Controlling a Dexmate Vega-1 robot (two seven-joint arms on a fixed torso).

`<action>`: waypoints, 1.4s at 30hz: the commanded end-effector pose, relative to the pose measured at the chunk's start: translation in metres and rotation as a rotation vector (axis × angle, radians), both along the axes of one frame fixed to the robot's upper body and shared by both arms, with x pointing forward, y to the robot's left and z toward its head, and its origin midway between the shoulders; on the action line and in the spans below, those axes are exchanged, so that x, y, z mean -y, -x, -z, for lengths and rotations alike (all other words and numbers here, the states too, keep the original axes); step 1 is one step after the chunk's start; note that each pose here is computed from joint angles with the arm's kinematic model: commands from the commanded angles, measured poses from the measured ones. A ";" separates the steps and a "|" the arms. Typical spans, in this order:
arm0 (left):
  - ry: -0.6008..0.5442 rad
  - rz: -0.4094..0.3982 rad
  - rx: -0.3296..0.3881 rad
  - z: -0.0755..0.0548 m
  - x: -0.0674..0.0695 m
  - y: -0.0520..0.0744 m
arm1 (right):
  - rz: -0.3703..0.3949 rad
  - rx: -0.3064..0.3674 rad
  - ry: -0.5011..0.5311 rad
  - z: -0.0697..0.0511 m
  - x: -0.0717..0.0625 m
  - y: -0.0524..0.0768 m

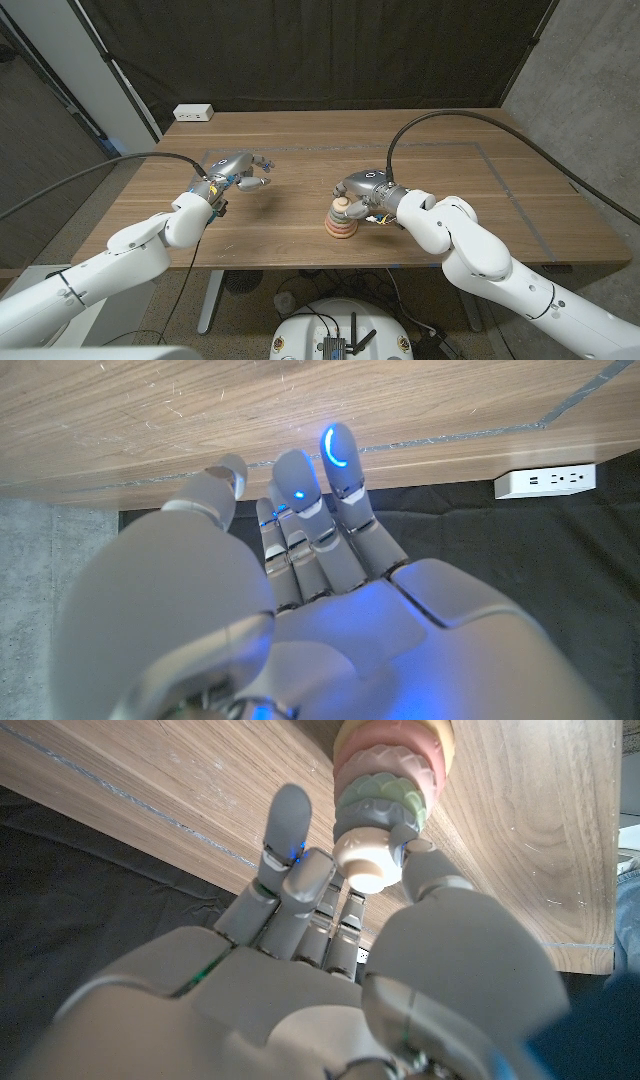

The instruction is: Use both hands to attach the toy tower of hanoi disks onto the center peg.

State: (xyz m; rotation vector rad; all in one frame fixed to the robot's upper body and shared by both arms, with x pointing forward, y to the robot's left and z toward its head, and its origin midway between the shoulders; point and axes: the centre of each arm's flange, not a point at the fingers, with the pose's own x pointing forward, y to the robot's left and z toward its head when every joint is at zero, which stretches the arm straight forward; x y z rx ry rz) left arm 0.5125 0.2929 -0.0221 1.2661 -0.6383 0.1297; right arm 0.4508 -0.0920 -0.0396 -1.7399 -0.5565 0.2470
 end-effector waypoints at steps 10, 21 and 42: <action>0.001 0.000 0.009 -0.001 -0.001 0.002 | 0.023 -0.002 0.029 -0.001 -0.001 0.002; 0.012 0.003 0.016 -0.001 -0.002 0.002 | 0.036 0.004 0.030 -0.002 0.000 0.003; 0.022 0.000 0.017 -0.002 -0.004 -0.001 | 0.072 0.009 0.011 -0.006 0.009 0.005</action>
